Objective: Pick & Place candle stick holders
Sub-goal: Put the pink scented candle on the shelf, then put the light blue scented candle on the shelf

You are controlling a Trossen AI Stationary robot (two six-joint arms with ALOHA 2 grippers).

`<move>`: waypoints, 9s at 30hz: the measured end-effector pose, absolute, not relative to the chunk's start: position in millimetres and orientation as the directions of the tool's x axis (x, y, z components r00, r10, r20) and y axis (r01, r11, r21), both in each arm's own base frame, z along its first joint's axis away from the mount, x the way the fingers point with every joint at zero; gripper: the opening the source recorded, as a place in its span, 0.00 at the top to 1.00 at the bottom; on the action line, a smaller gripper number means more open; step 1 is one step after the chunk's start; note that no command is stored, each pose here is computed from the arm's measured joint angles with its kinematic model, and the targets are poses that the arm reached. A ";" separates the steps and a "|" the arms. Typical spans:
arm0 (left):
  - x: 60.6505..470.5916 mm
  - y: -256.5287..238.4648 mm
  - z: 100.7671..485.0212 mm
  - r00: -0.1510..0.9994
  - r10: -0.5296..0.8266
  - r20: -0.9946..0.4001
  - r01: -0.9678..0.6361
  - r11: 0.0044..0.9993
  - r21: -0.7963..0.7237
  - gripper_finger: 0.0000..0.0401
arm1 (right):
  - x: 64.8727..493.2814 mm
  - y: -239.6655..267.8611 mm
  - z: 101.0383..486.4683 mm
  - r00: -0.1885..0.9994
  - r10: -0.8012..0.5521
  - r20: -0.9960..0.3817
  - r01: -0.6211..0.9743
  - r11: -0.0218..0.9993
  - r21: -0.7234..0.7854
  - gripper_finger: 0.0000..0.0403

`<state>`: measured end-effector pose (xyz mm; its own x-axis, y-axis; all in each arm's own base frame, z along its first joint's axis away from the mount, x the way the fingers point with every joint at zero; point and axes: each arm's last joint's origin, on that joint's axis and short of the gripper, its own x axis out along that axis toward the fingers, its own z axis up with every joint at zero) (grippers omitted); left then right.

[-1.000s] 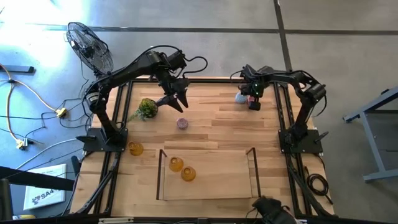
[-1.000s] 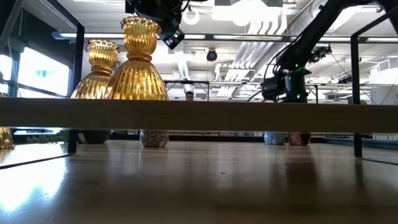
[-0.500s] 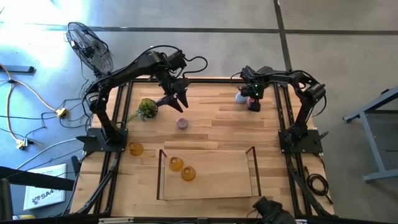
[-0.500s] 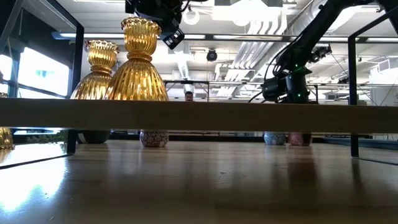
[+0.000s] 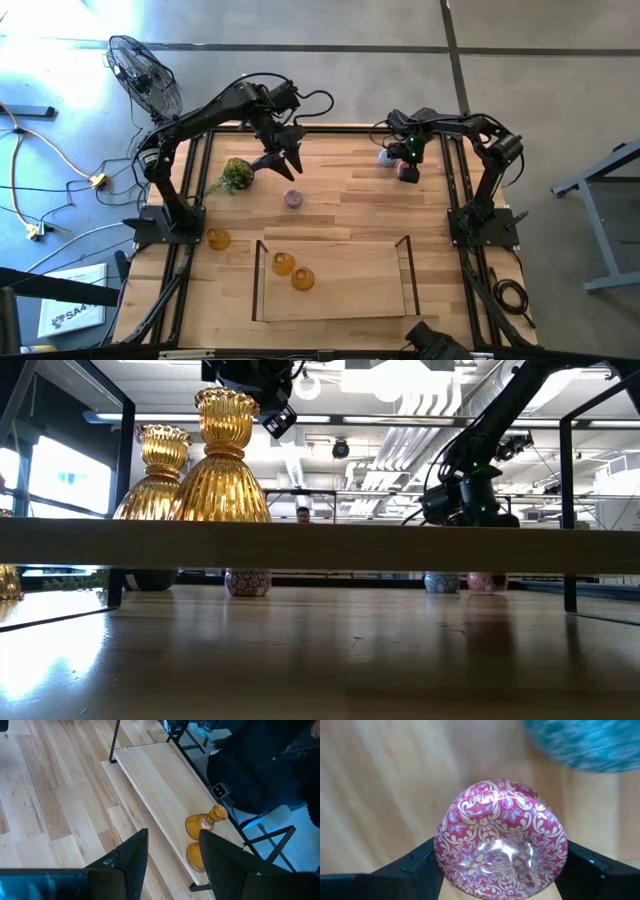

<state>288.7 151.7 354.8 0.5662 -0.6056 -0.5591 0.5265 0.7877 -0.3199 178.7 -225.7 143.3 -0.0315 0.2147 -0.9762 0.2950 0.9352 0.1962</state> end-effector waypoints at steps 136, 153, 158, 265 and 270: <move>267.4 95.1 389.9 0.493 -0.735 -0.465 0.667 0.663 -0.341 0.57 | 323.0 151.7 287.1 0.374 -0.048 -0.926 -0.257 0.954 -0.154 0.21; 265.0 95.7 387.0 0.479 -0.690 -0.542 0.611 0.706 -0.359 0.57 | 300.0 2.0 433.5 0.433 -0.296 -0.851 0.259 0.945 -0.197 0.21; 264.6 97.2 384.9 0.472 -0.636 -0.610 0.525 0.759 -0.386 0.57 | 295.9 -18.5 432.3 0.424 -0.257 -0.868 0.262 0.953 -0.155 0.21; 262.0 98.6 373.9 0.417 -0.568 -0.710 0.449 0.808 -0.382 0.57 | 328.2 -222.7 302.5 -0.103 -0.200 -0.974 0.777 0.595 -0.204 0.07; 261.2 98.1 353.7 0.363 -0.605 -0.709 0.453 0.779 -0.433 0.57 | 328.9 -219.8 303.7 -0.031 -0.098 -0.995 0.766 0.637 -0.087 0.07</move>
